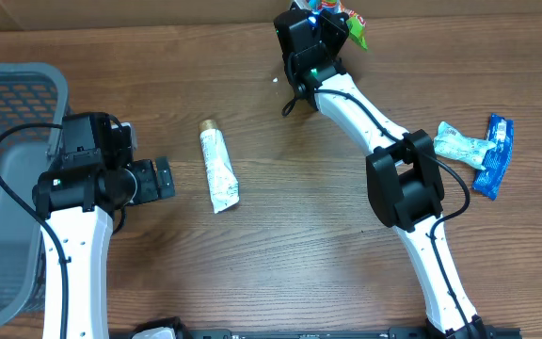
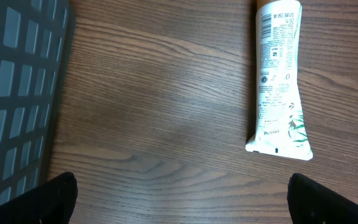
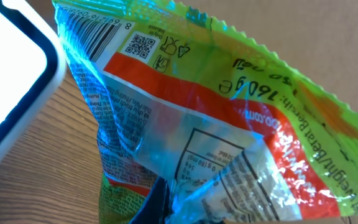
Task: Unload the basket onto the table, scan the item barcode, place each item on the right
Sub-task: 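Hold the green bag's barcode in front of the scanner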
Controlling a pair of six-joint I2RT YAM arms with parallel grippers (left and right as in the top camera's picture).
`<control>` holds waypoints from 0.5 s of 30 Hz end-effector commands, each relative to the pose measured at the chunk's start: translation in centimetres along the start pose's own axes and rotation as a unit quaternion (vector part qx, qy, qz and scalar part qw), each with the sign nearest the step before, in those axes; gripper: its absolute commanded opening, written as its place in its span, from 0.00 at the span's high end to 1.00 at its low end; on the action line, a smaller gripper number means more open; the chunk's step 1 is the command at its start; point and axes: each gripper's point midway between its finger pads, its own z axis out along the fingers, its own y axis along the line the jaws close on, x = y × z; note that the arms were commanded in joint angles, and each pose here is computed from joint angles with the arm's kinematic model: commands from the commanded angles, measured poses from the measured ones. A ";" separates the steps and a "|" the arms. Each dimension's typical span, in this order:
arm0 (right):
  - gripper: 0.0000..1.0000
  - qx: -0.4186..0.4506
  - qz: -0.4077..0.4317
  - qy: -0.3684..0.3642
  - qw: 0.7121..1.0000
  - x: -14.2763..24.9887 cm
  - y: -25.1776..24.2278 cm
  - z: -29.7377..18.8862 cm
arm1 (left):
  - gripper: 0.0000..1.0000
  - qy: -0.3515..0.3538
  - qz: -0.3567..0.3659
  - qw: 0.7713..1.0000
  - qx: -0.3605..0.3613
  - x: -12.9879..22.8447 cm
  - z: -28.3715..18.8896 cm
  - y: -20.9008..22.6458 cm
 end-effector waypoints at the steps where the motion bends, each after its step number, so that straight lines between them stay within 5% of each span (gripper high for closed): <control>1: 0.96 0.020 0.004 0.013 1.000 -0.1 -1.1 -1.2 | 0.00 -0.001 0.010 1.000 0.005 0.0 -0.1 -0.2; 15: 0.96 0.020 0.072 -0.003 0.997 -1.2 -4.3 -4.9 | 0.00 -0.001 0.010 1.000 0.005 0.0 -0.1 -0.2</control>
